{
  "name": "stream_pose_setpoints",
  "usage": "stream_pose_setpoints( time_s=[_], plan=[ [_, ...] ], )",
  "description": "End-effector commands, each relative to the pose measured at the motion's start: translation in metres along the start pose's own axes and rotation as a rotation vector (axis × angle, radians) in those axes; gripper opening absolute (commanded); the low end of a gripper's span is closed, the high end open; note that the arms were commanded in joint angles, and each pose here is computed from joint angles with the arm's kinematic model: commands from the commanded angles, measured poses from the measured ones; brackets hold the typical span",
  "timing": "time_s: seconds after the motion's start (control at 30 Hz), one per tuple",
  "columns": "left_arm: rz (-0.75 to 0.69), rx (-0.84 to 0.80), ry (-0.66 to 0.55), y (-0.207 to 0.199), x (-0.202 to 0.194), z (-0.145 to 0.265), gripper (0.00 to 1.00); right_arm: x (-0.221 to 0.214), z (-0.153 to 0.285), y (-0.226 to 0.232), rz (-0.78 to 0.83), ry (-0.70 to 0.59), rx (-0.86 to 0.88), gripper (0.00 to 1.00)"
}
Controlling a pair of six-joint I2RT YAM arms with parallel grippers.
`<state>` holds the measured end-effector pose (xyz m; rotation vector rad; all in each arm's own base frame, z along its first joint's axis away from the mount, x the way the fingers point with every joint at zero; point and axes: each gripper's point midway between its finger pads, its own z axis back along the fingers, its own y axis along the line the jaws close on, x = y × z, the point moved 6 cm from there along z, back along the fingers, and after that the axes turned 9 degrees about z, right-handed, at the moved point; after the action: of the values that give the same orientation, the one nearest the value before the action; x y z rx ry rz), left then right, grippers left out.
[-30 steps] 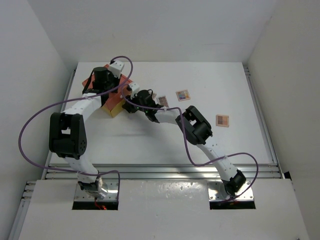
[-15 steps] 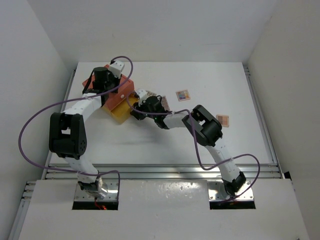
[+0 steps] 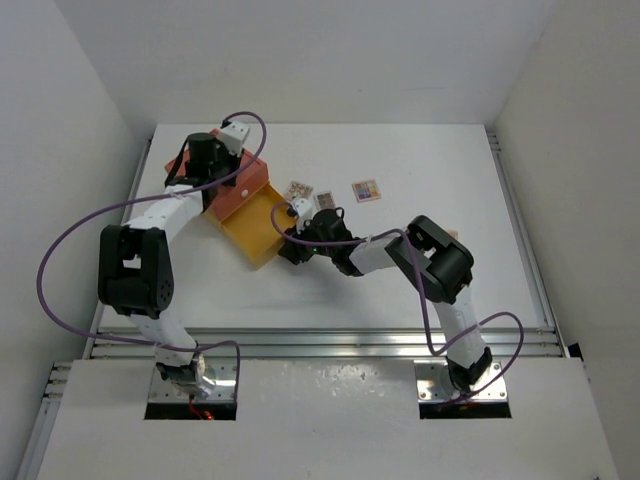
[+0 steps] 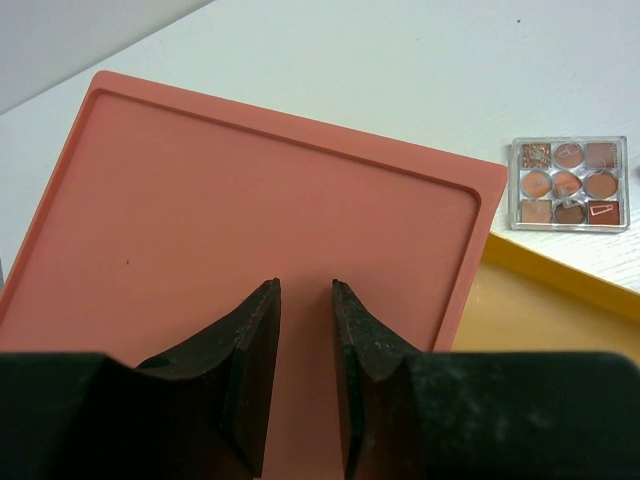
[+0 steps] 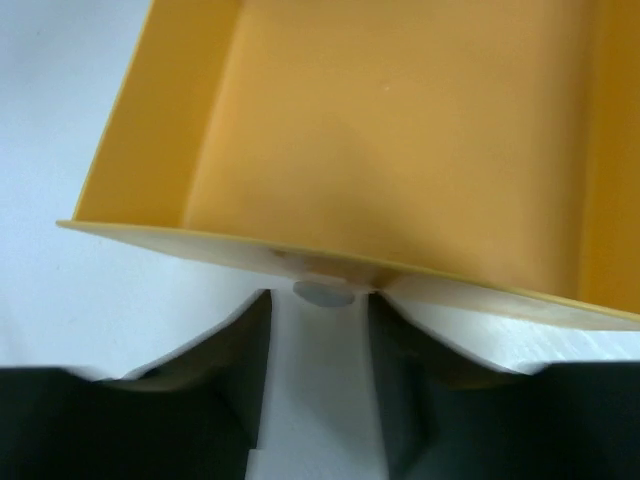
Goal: Organize the makeup
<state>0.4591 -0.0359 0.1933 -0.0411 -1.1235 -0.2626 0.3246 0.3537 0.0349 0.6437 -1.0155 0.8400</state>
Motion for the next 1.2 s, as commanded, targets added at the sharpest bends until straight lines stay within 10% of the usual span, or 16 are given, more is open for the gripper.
stream_pose_setpoints(
  time_s=[0.0,0.1,0.37,0.67,0.87,1.17],
  plan=[
    [0.005,-0.042,0.258,-0.007,-0.056,0.005,0.34,0.042,0.006,0.012,0.032,-0.127,0.075,0.47],
    [-0.004,-0.054,0.257,-0.006,-0.044,0.008,0.41,0.052,0.017,0.014,0.045,-0.14,0.096,0.72],
    [-0.101,-0.126,0.155,-0.012,0.019,0.034,0.53,0.065,0.091,0.009,0.034,-0.061,0.145,0.97],
    [-0.311,-0.351,-0.057,-0.113,0.101,0.06,0.7,0.058,0.199,-0.051,-0.154,0.283,-0.259,1.0],
    [0.001,-0.379,0.07,-0.203,0.091,0.031,0.78,0.033,0.263,-0.108,-0.466,0.414,-0.676,1.0],
    [0.32,-0.221,0.221,-0.266,0.059,-0.018,0.85,0.005,0.307,-0.123,-0.606,0.407,-0.825,1.0]
  ],
)
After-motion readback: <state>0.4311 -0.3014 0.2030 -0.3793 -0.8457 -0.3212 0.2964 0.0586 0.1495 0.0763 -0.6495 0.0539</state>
